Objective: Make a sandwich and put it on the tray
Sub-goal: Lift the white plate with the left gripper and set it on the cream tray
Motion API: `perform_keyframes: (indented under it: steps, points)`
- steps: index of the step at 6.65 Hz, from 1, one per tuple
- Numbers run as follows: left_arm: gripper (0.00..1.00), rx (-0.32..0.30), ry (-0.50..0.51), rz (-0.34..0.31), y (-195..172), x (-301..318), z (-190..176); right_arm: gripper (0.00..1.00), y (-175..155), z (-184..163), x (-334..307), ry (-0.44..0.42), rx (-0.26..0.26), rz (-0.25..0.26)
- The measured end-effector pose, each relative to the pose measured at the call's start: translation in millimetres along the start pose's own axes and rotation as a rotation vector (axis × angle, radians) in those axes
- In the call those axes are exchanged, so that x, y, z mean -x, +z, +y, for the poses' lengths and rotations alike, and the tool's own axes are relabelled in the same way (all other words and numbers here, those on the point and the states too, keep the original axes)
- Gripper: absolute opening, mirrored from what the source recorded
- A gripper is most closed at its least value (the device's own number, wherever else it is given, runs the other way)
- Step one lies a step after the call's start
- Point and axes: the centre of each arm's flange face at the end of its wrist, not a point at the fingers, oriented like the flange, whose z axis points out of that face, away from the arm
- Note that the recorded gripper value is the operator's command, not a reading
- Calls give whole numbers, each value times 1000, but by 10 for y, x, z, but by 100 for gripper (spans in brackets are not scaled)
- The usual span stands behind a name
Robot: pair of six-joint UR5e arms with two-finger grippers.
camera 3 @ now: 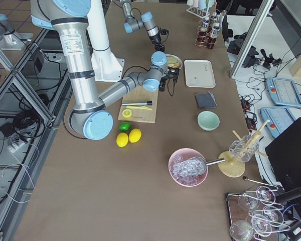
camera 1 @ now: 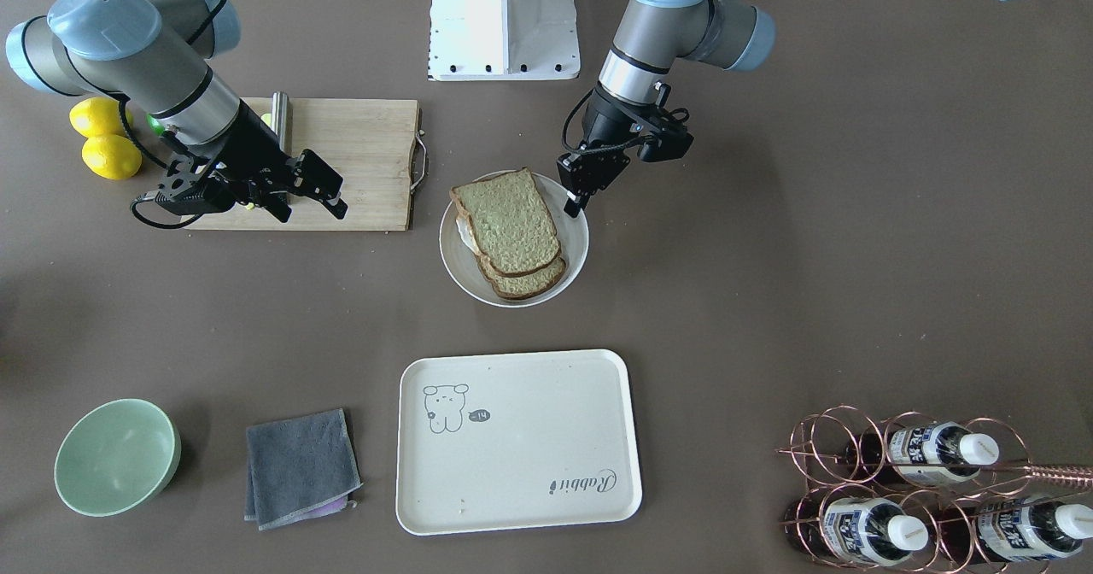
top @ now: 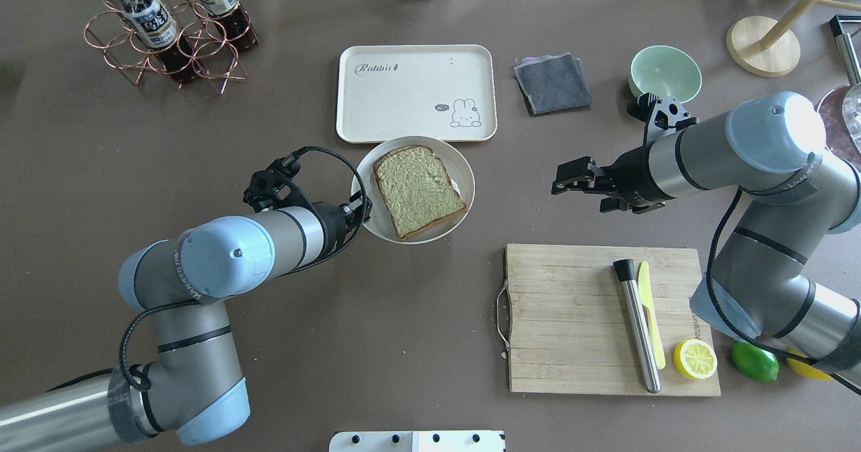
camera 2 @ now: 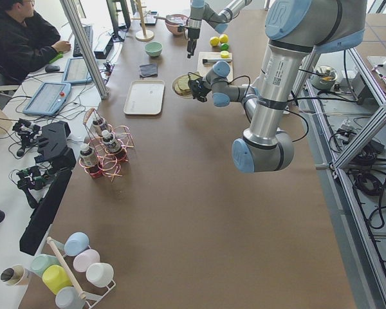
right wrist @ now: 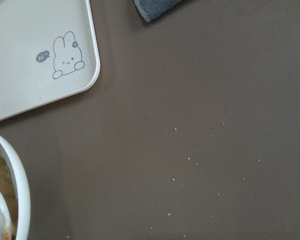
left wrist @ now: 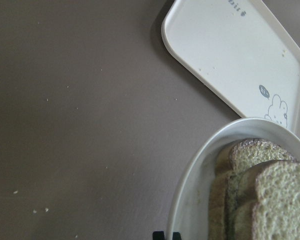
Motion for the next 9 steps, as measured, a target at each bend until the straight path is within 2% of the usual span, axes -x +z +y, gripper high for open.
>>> perform_keyframes:
  steps: [2, 5, 7, 9]
  points:
    - [0, -86, -76, -8, 468, -469, -370, 99, 13, -18, -23, 3, -2, 5]
    - [0, -205, -126, -21, 1133, -818, -1240, 99, 34, -29, -28, 5, -10, 10]
    - [0, -224, -132, -30, 1322, -898, -1387, 99, 51, -51, -38, -6, -13, 14]
    - [0, -214, -125, -27, 1352, -989, -1277, 99, 77, -101, -82, -29, -17, 24]
